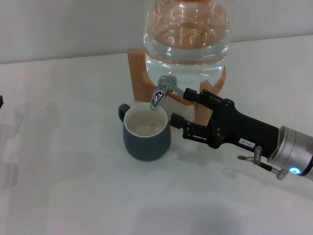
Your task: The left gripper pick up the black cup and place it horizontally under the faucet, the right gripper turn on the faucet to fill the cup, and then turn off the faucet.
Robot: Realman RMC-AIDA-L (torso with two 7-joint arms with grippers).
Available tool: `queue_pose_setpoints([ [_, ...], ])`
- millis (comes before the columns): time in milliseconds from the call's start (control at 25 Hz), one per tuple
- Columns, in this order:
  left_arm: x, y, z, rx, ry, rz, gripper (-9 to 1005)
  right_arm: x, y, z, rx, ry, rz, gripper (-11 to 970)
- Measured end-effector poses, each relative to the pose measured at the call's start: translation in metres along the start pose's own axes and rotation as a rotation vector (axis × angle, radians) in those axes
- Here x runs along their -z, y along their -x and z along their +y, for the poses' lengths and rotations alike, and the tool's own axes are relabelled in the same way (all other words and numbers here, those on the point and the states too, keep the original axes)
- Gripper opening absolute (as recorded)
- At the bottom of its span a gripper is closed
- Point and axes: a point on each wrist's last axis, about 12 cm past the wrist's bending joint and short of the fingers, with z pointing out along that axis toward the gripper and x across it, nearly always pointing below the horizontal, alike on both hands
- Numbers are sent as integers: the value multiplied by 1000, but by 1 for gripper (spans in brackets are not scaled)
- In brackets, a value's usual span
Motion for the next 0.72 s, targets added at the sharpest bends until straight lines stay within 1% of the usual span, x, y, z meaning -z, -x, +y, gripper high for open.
queue_pose_setpoints([
  [720, 1, -3, 0, -5, -2, 19, 863, -10, 0, 6, -17, 61, 6, 854],
])
